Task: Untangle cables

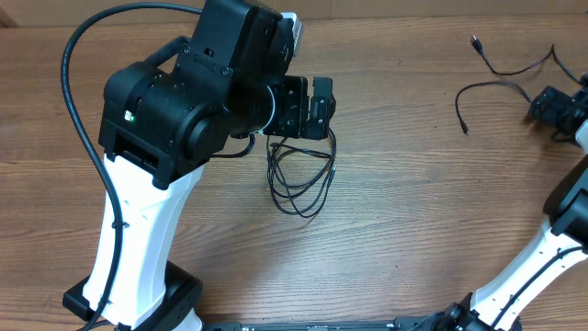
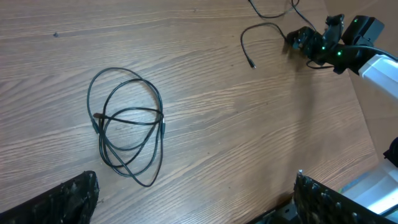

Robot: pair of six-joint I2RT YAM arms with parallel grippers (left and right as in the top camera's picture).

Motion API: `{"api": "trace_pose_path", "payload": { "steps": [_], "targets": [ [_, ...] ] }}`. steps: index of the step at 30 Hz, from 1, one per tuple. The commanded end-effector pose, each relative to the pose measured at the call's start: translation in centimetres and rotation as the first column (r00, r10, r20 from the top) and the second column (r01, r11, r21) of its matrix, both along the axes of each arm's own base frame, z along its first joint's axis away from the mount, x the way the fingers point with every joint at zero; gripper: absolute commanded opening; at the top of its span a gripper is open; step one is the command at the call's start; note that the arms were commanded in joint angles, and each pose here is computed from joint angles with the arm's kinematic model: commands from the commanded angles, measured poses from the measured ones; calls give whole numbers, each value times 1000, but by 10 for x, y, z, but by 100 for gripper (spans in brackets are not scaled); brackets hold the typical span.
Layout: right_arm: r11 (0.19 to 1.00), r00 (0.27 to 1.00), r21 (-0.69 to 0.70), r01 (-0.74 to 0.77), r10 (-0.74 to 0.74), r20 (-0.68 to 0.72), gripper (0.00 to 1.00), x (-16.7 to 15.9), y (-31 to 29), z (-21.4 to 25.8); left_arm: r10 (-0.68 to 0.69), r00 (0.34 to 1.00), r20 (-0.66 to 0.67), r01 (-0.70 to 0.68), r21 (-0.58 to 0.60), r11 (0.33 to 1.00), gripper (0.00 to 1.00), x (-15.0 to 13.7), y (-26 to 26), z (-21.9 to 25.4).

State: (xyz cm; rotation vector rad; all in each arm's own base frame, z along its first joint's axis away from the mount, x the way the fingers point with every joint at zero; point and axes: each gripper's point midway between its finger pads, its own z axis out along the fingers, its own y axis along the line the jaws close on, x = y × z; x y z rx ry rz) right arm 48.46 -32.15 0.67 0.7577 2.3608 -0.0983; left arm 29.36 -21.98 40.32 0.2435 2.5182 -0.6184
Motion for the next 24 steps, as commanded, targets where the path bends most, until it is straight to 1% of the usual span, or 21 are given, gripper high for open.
{"api": "trace_pose_path", "payload": {
  "steps": [1,9,12,19,21,24],
  "targets": [
    [988,996,152,-12,25,-81,100,-16,31,-79,-13,1000,2,12,19,1000,100,1,-2,-4],
    [985,994,172,-3,20,-103,100,-21,34,-135,-12,1000,2,12,19,1000,100,1,-2,-4],
    [984,994,176,6,13,-105,100,-22,35,-145,-12,1000,2,12,19,1000,100,1,-2,-4],
    [988,999,157,-1,9,-54,100,-11,29,-139,-12,1000,2,12,19,1000,100,1,-2,-4],
    [986,999,167,-17,22,-25,100,-4,30,-130,-13,1000,2,13,19,1000,100,1,-2,-4],
    [984,998,174,-46,40,38,100,7,26,-99,-13,1000,2,12,19,1000,100,1,-2,-4]
  ]
}}
